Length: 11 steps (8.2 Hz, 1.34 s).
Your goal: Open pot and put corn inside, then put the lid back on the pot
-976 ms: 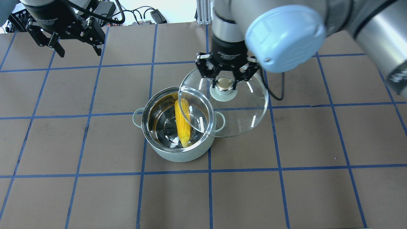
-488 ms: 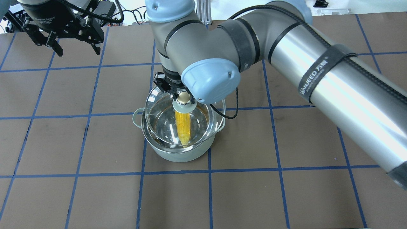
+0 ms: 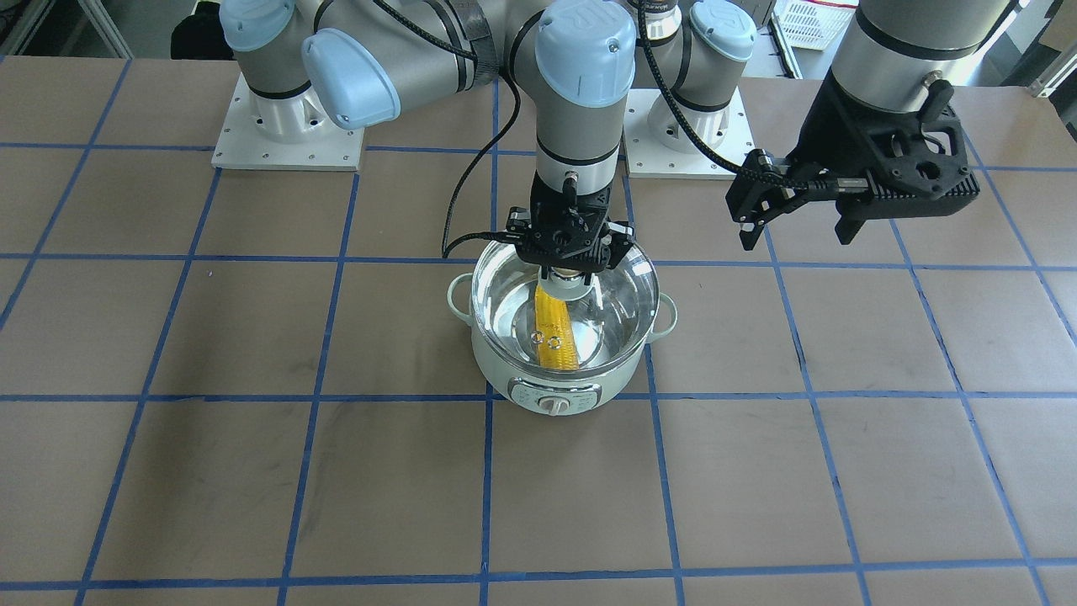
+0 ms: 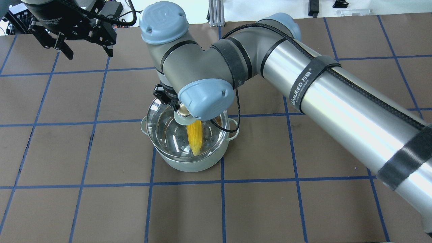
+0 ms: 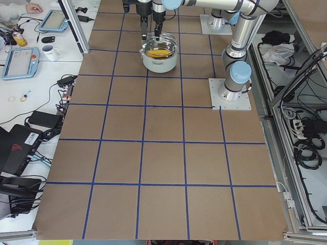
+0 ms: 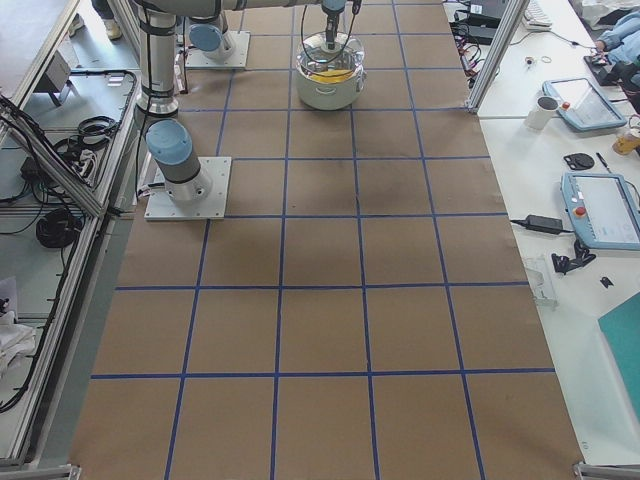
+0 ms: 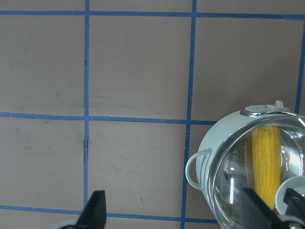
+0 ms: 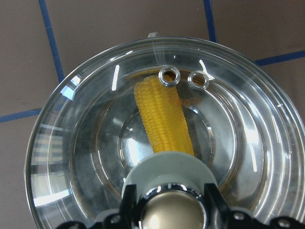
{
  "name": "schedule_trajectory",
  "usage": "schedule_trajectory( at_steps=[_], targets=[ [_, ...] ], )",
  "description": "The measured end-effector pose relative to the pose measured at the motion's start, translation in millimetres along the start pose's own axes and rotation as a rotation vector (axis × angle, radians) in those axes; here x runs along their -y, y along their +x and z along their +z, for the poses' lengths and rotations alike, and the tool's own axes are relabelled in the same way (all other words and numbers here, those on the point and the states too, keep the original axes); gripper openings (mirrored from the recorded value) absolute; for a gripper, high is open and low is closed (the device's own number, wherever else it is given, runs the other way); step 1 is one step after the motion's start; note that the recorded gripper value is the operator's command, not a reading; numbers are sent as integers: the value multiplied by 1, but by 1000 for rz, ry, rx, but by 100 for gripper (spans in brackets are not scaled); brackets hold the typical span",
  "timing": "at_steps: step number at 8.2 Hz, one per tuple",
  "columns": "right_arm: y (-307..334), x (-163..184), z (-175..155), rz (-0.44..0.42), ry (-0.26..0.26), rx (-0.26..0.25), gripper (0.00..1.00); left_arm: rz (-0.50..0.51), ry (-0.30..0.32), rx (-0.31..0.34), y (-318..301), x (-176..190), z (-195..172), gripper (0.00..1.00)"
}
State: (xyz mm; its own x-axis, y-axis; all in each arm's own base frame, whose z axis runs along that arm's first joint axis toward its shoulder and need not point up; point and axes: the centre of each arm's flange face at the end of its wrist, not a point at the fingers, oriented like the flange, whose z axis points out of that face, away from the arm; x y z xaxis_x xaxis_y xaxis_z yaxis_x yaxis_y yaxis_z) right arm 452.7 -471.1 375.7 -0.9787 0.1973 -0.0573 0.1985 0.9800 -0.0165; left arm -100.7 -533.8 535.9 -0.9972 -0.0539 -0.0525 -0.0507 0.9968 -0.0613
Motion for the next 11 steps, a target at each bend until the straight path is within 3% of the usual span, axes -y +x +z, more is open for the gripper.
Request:
schedule_trajectory(
  at_steps=[6, 11],
  targets=[
    [0, -4, 20, -3, -16, -28, 3, 13, -3, -7, 1, -1, 2, 100],
    [-3, -1, 24, -2, -3, -19, 6, 18, -6, -3, 1, -1, 4, 100]
  ],
)
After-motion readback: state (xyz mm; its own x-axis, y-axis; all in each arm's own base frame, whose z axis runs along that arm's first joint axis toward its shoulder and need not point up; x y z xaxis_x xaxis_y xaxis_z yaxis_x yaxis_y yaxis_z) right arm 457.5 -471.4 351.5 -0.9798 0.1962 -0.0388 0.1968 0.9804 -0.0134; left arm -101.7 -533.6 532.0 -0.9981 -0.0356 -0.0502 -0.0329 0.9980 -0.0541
